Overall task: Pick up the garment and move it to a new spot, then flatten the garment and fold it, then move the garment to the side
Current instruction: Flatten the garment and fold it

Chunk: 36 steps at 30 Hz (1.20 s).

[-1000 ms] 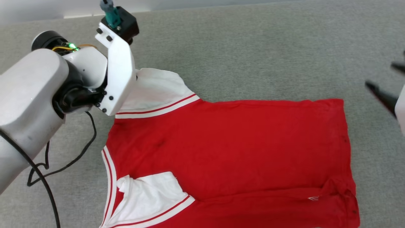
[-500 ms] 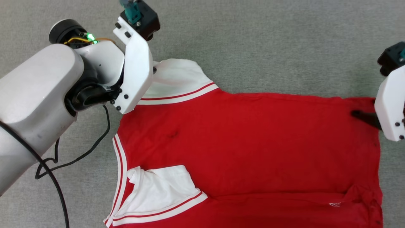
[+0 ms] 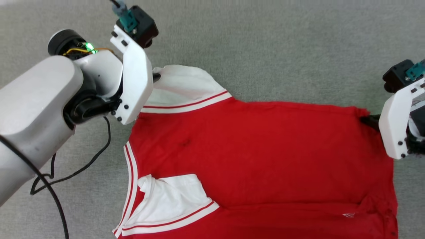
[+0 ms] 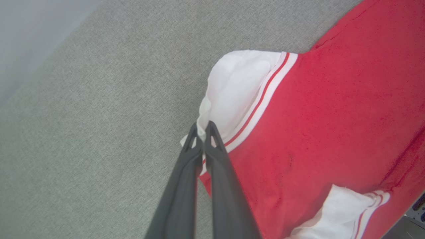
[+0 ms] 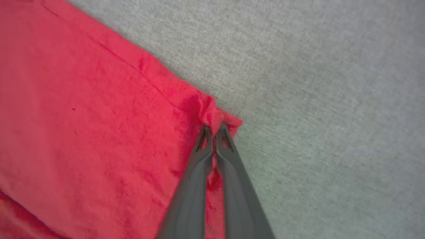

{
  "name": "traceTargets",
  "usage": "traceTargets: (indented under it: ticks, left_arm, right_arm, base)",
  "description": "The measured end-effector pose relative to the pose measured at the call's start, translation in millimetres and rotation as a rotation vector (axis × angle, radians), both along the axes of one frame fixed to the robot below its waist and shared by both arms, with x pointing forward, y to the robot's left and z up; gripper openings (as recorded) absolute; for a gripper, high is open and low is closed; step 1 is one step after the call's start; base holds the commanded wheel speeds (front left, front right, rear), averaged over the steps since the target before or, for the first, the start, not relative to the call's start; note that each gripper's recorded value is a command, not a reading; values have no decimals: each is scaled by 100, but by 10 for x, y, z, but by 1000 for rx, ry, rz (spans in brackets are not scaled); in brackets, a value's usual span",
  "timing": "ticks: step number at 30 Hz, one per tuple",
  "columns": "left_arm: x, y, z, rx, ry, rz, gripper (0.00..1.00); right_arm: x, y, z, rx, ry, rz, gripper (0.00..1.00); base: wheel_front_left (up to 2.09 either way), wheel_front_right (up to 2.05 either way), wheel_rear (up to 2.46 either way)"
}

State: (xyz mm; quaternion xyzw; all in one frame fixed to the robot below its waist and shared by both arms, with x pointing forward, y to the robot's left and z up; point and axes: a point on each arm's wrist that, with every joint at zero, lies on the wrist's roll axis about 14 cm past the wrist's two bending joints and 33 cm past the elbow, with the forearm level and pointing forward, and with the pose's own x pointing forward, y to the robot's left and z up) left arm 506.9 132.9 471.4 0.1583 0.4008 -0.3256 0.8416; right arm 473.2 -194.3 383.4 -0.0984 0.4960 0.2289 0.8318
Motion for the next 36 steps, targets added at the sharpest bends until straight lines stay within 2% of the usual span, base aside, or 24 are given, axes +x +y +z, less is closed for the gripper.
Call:
traceTargets:
  ticks: [8, 14, 22, 27, 36]
  left_arm:
    - [-292, -15, 359, -36, -78, -30, 0]
    - [-669, 35, 450, -41, -90, -45, 0]
    - [-1289, 152, 355, -25, -29, -37, 0]
    - [-1660, 180, 160, -27, 38, -24, 0]
    - [-2151, 197, -483, -50, 239, 29, 0]
  right_arm:
    - [-73, 4, 486, 47, -177, 18, 0]
    - [-334, -45, 626, 62, -228, 27, 0]
    - [-725, -126, 701, 75, -255, 26, 0]
    - [-1004, -152, 591, 82, -218, 21, 0]
    - [-1393, -116, 110, 98, -61, -13, 0]
  base:
    - [0, 0, 0]
    - [0, 0, 0]
    - [0, 0, 0]
    - [0, 0, 0]
    - [0, 0, 0]
